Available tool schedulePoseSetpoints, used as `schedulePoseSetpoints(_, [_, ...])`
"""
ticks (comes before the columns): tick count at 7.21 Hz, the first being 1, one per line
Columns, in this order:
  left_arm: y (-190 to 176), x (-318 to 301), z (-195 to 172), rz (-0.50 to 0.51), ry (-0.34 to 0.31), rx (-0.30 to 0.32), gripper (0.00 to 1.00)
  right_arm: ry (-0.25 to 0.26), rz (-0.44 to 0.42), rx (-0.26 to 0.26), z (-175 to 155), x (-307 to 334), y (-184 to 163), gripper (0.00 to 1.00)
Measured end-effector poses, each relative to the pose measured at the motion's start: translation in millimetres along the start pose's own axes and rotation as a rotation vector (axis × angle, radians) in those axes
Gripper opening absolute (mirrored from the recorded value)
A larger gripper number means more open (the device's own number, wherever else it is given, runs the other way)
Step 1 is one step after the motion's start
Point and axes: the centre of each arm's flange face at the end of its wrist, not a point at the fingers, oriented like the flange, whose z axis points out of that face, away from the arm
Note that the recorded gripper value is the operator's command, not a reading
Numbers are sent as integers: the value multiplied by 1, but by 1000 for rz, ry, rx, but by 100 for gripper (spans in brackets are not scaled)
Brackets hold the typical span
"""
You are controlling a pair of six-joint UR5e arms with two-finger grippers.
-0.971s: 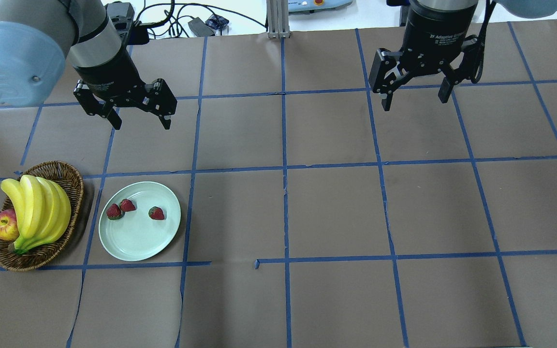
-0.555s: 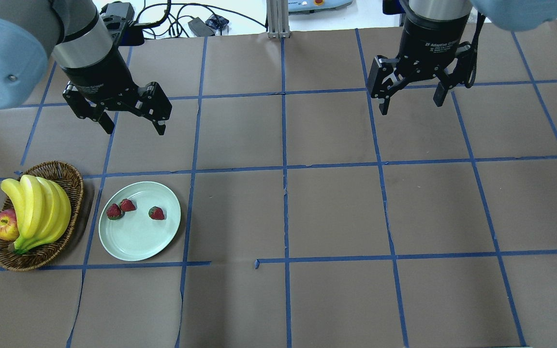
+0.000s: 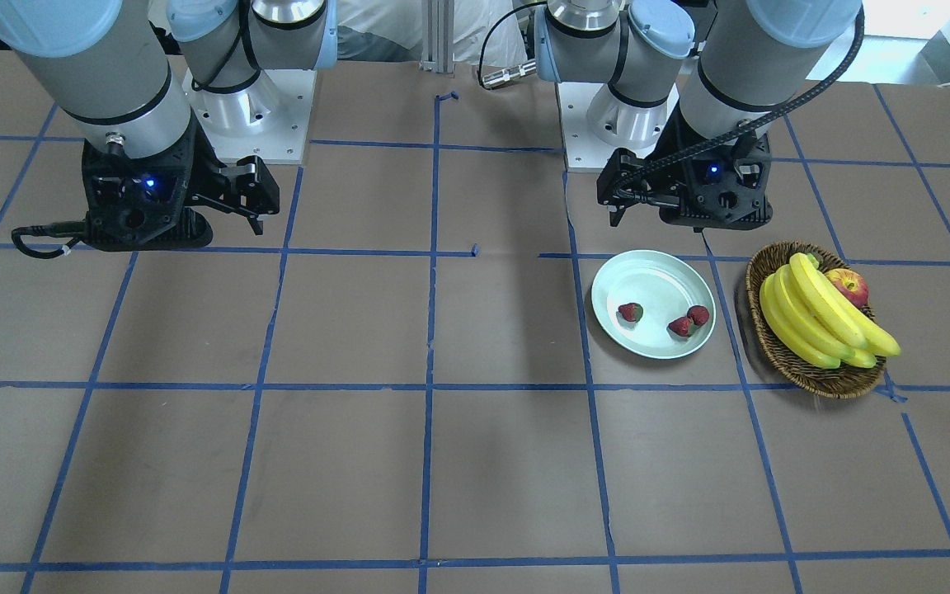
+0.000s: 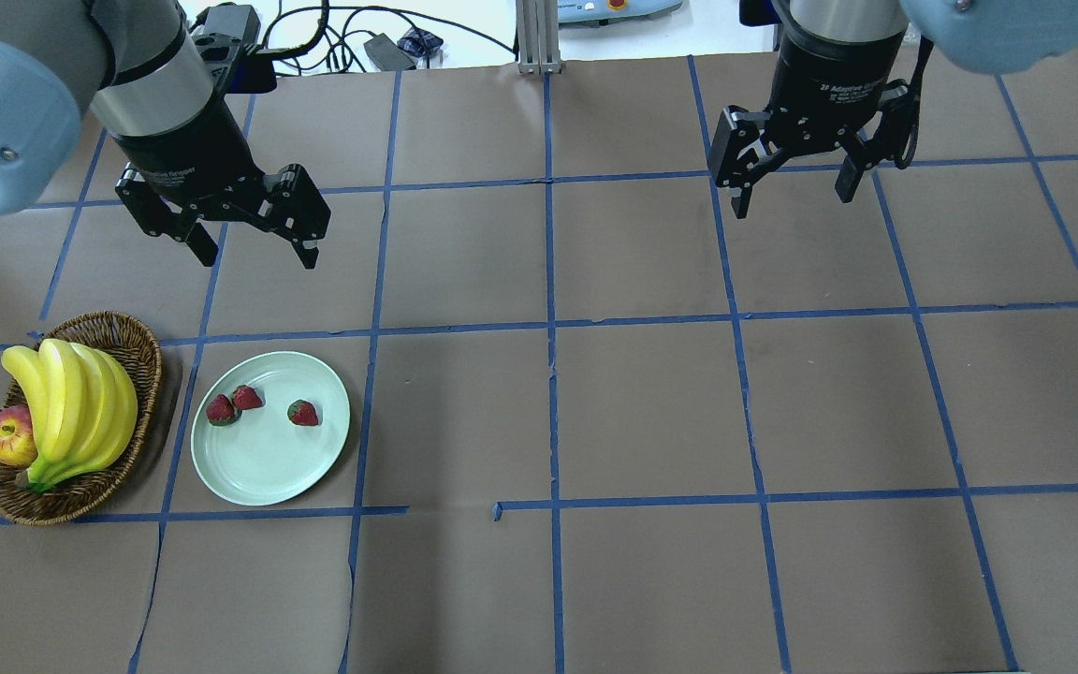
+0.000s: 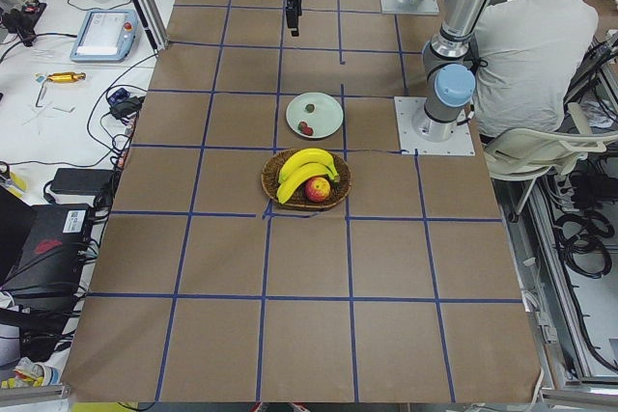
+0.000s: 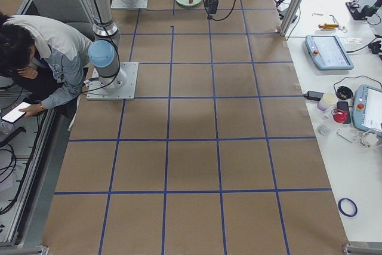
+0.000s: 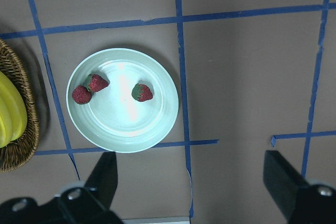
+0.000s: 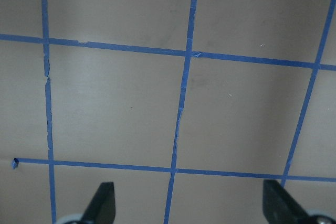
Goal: Collect all strawberries into plate
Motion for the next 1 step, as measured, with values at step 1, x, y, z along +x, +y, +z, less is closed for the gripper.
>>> schedulePoseSetpoints(1, [0, 0, 1, -2, -1, -2, 100, 1, -1, -5, 1, 0, 1, 100])
